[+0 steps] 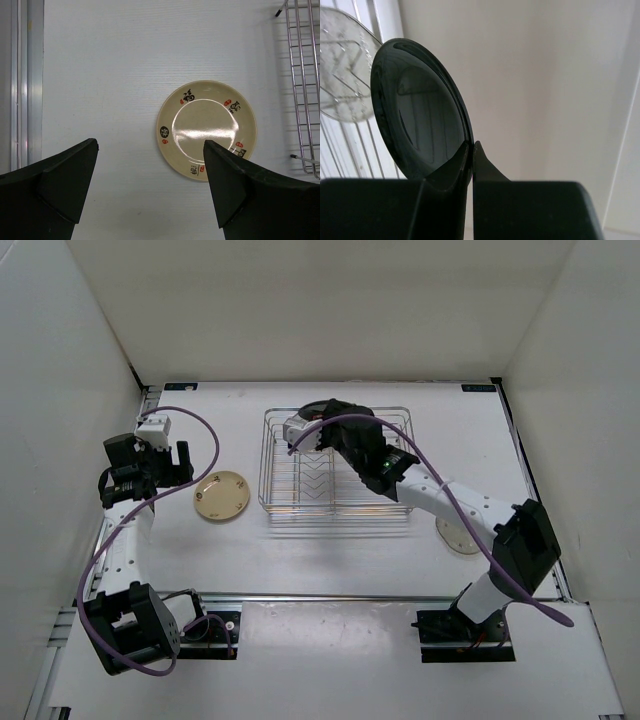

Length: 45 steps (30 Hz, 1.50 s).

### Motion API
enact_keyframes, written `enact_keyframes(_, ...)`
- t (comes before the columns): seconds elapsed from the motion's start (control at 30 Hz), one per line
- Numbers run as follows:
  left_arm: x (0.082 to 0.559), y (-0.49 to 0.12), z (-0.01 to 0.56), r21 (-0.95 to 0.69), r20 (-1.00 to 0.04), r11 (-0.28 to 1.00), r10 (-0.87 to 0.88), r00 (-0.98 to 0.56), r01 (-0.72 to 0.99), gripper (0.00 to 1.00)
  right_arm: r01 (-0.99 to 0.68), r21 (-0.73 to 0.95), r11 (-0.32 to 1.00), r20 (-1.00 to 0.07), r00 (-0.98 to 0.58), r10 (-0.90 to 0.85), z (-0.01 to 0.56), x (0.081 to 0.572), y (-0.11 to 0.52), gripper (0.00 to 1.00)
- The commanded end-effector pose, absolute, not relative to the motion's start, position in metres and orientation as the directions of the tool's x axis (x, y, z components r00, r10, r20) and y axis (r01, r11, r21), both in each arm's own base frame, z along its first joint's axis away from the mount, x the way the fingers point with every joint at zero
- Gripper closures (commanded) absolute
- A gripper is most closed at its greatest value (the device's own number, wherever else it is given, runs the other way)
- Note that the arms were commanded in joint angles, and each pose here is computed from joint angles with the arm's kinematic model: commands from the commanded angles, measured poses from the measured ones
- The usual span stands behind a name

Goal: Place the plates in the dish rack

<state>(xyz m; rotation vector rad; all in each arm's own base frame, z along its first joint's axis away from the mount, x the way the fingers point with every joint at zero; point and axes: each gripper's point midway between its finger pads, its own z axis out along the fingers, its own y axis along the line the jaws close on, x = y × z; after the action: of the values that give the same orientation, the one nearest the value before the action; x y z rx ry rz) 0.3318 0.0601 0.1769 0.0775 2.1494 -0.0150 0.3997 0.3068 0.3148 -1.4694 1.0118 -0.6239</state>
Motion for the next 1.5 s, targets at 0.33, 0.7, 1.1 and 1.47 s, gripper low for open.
enact_keyframes(0.33,0.325,0.06,0.183,0.049,-0.848,0.996,0.08,-0.524,0.073,0.02,-0.28,-0.951,0.135,-0.28,0.586,-0.76,0.326,0.398,0.338,1.0)
enact_keyframes(0.7,0.323,0.063,0.183,0.059,-0.846,0.997,0.08,-0.527,0.058,0.02,-0.304,-0.941,0.149,-0.316,0.628,-0.711,0.321,0.415,0.341,1.0)
enact_keyframes(1.1,0.325,0.063,0.182,0.055,-0.841,0.997,0.078,-0.535,0.058,0.01,-0.336,-0.931,0.139,-0.339,0.663,-0.668,0.31,0.433,0.347,1.0)
enact_keyframes(1.47,0.326,0.064,0.176,0.049,-0.832,0.997,0.073,-0.549,0.059,0.01,-0.333,-0.926,0.179,-0.364,0.655,-0.662,0.327,0.457,0.356,1.0)
